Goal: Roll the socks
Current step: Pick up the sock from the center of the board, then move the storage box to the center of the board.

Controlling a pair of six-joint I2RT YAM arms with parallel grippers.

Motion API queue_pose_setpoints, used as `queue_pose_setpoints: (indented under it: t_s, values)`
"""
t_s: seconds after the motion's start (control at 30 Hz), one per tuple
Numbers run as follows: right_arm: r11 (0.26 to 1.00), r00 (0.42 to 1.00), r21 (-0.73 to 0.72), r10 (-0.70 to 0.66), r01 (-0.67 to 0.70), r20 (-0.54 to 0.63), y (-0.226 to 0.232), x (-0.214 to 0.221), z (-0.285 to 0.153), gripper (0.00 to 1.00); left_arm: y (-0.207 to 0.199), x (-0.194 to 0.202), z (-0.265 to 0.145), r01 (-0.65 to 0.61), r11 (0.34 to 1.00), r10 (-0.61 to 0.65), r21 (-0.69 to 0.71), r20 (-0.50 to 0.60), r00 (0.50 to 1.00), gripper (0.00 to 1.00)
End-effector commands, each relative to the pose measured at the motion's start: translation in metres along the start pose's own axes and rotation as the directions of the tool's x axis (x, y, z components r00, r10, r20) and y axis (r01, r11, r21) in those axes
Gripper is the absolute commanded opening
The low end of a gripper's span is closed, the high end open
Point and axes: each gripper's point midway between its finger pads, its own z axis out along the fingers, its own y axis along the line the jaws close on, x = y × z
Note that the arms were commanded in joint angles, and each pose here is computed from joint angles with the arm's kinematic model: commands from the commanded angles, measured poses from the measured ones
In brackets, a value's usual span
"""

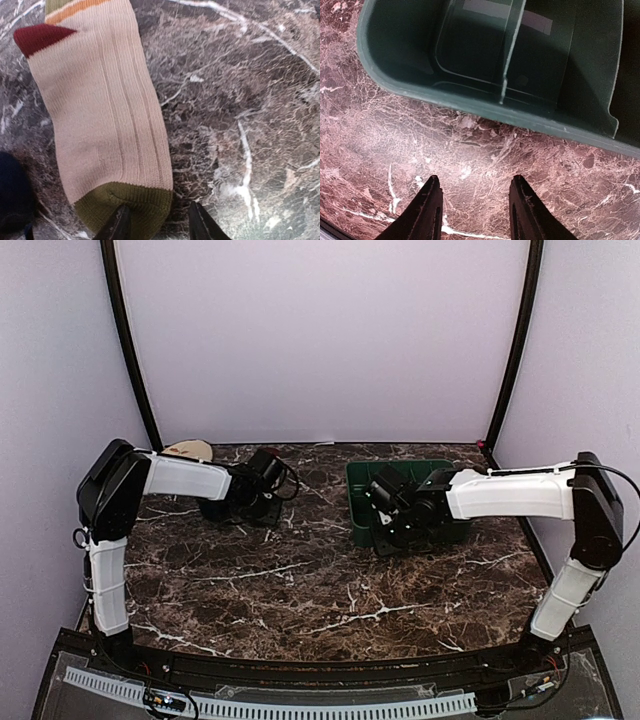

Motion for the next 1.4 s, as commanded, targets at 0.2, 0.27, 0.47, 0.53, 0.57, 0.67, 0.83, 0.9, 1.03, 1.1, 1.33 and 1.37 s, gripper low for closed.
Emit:
queue_pose_setpoints:
  t_s: [0.2, 0.27, 0.47, 0.53, 0.57, 0.67, 0.83, 0.9, 1.03, 1.1, 1.33, 1.37]
  values:
    - [1.0, 1.0, 0.001, -0.005, 0.005, 0.015, 0.005, -0.008, -0.001, 0.42, 0.006, 0.033, 0.023, -0.037, 0.999, 0.032, -0.04, -0.116, 0.993, 0.35]
    - [1.0, 1.0, 0.01, -0.001, 0.001, 0.014, 0.002, -0.008, 0.001, 0.42, 0.005, 0.041, 0.028, -0.044, 0.998, 0.039, -0.034, -0.138, 0.99, 0.21]
    - [1.0, 1.0, 0.021, 0.023, -0.023, 0.01, -0.007, -0.007, 0.012, 0.42, 0.002, 0.064, 0.033, -0.036, 0.999, 0.035, -0.003, -0.198, 0.98, 0.0]
    - [0.999, 0.999, 0.023, 0.032, -0.033, 0.017, -0.01, -0.009, 0.015, 0.42, 0.001, 0.07, 0.032, -0.03, 0.999, 0.031, 0.011, -0.214, 0.976, 0.0]
    - [0.999, 0.999, 0.025, 0.032, -0.032, 0.019, -0.01, -0.01, 0.016, 0.42, 0.001, 0.073, 0.031, -0.024, 1.0, 0.028, 0.019, -0.218, 0.975, 0.0]
    - [0.999, 0.999, 0.032, 0.039, -0.04, 0.03, -0.014, -0.014, 0.02, 0.41, 0.0, 0.084, 0.024, -0.002, 0.999, 0.012, 0.044, -0.23, 0.973, 0.0]
    - [0.998, 0.998, 0.048, 0.04, -0.042, 0.045, -0.022, -0.023, 0.029, 0.41, -0.015, 0.097, 0.008, -0.006, 0.994, 0.032, 0.106, -0.242, 0.97, 0.0]
    - [0.997, 0.998, 0.059, 0.041, -0.044, 0.055, -0.026, -0.028, 0.031, 0.41, -0.023, 0.105, 0.0, -0.02, 0.993, 0.049, 0.12, -0.246, 0.968, 0.0]
    - [0.995, 0.997, 0.079, 0.05, -0.054, 0.06, -0.037, -0.034, 0.039, 0.41, -0.035, 0.118, -0.016, -0.032, 0.989, 0.067, 0.142, -0.25, 0.966, 0.0]
    - [0.994, 0.996, 0.088, 0.057, -0.063, 0.067, -0.043, -0.037, 0.041, 0.41, -0.038, 0.129, -0.022, -0.035, 0.988, 0.073, 0.148, -0.261, 0.963, 0.0]
    - [0.989, 0.992, 0.117, 0.077, -0.088, 0.096, -0.066, -0.055, 0.045, 0.41, -0.051, 0.152, -0.049, -0.017, 0.982, 0.071, 0.19, -0.277, 0.958, 0.0]
    - [0.989, 0.992, 0.12, 0.078, -0.09, 0.103, -0.069, -0.059, 0.046, 0.41, -0.054, 0.156, -0.053, -0.02, 0.98, 0.077, 0.198, -0.28, 0.957, 0.0]
